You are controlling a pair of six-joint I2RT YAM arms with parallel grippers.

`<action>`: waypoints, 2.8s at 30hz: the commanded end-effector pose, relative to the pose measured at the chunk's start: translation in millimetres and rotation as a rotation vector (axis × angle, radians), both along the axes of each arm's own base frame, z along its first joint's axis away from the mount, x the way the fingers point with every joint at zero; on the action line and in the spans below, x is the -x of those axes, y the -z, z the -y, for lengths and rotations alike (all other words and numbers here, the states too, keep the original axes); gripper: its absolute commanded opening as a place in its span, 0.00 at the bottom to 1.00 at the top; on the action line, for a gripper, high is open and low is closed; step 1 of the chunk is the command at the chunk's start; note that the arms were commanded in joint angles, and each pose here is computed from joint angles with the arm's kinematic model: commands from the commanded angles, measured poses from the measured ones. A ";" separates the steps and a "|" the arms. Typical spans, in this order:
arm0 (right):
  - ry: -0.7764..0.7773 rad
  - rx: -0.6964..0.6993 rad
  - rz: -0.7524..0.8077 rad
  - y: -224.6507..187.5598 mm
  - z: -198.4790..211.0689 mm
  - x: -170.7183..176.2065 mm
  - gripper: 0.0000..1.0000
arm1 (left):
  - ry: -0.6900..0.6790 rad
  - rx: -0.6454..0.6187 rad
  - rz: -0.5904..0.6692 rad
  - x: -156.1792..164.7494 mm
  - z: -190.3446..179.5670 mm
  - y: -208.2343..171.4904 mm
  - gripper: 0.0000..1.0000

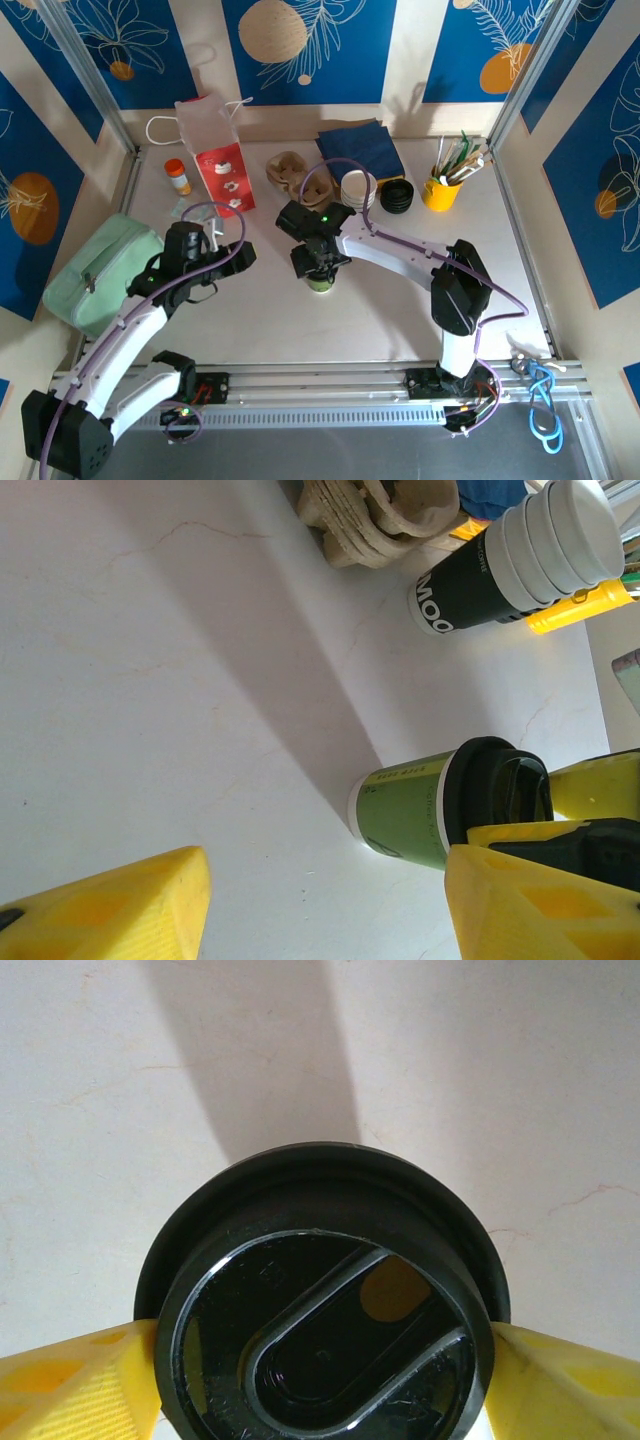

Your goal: Pack the takeout coffee

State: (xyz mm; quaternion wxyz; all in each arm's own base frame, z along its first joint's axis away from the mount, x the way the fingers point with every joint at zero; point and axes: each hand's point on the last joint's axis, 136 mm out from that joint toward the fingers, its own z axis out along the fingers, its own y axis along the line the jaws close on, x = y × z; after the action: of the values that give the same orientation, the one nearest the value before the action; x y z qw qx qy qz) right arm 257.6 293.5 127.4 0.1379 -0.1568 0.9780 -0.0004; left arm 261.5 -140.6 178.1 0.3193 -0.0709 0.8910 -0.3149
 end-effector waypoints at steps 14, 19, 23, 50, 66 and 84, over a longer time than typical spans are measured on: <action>0.062 0.073 0.031 -4.5 46.9 -16.6 0.74 | -0.012 0.011 0.004 -2.3 -2.3 -0.1 0.63; 0.135 0.049 0.048 -11.3 79.0 -30.5 0.73 | -0.016 0.010 0.004 -1.7 -3.4 -0.7 0.63; 0.204 0.029 0.065 -14.5 111.9 -43.5 0.73 | -0.014 0.010 0.006 -1.8 -3.5 -2.0 0.63; 0.609 -0.022 0.139 -20.7 291.3 -110.7 0.72 | -0.012 -0.011 0.024 1.5 -8.2 -13.6 0.63; 0.780 -0.049 0.138 -16.4 352.6 -120.6 0.72 | -0.012 -0.012 0.018 4.9 -9.6 -11.0 0.63; 0.818 -0.065 0.082 -1.8 363.7 -130.8 0.79 | -0.022 -0.006 0.022 5.5 -11.1 -13.6 0.63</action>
State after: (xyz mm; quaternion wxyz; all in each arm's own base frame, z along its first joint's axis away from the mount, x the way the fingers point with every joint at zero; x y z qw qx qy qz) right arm 386.9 -71.4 129.6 0.1797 0.2499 0.9504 -0.0437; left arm 253.5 -133.7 179.6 0.3175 -0.0768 0.8929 -0.3099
